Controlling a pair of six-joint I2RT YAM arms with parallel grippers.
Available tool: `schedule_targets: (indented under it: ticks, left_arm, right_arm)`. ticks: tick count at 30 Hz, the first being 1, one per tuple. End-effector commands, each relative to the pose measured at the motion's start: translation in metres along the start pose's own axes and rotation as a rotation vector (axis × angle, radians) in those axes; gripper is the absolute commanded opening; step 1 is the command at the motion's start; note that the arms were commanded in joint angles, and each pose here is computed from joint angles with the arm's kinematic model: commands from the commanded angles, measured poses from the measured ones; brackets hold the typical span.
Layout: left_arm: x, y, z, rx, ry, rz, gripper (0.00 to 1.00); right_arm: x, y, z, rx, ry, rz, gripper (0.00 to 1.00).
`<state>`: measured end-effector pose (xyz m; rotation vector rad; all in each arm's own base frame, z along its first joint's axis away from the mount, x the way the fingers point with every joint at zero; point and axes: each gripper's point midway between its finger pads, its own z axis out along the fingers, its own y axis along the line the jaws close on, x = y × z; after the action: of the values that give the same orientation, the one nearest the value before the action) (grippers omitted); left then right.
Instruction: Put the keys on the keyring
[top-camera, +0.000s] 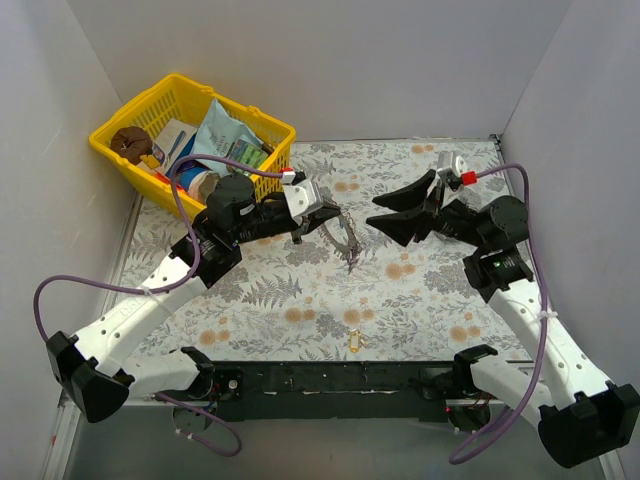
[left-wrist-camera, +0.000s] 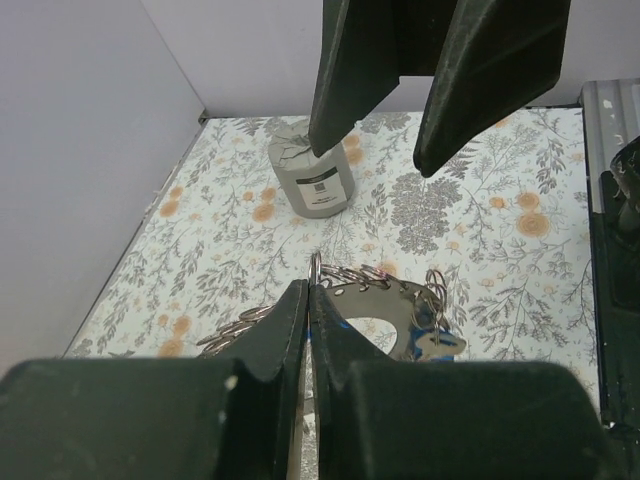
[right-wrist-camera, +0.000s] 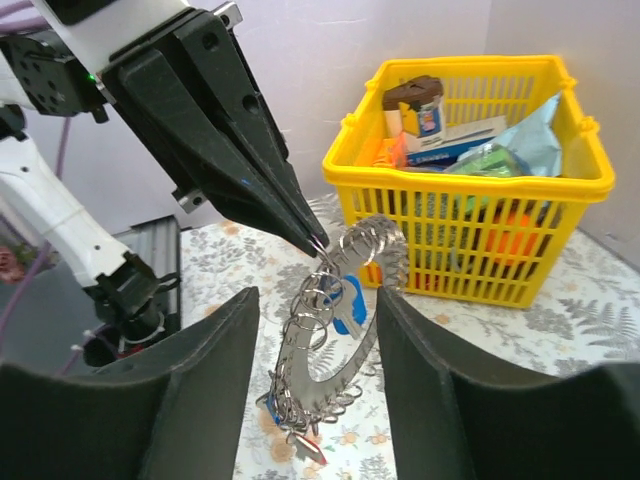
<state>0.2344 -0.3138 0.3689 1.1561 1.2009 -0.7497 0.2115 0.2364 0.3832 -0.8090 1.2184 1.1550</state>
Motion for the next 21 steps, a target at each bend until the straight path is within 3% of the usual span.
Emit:
schedule_targets:
  ticks: [1,6,10,16,21]
  left_arm:
    - [-0.022,0.001,-0.008,-0.022,-0.056,0.077,0.0]
    - [-0.022,-0.002,-0.004,0.003,-0.041,0.059,0.0]
    - [-0.02,-0.005,-0.002,0.02,-0.031,0.053,0.0]
    - [-0.02,-0.008,-0.003,0.033,-0.031,0.055,0.0]
    - [-0.021,-0.01,-0.003,0.043,-0.036,0.058,0.0]
  right_arm:
    - [-0.02,0.018,0.011,-0.125,-0.004,-0.028,0.55]
    - [-0.013,0.03,0.032,-0.173,0.049,-0.059,0.49]
    - [0.009,0.024,0.044,-0.142,0.123,-0.06,0.45]
    - [0.021,0.013,0.041,-0.07,0.131,-0.06,0.35]
    - [0.03,0.007,0.038,-0.041,0.15,-0.064,0.35]
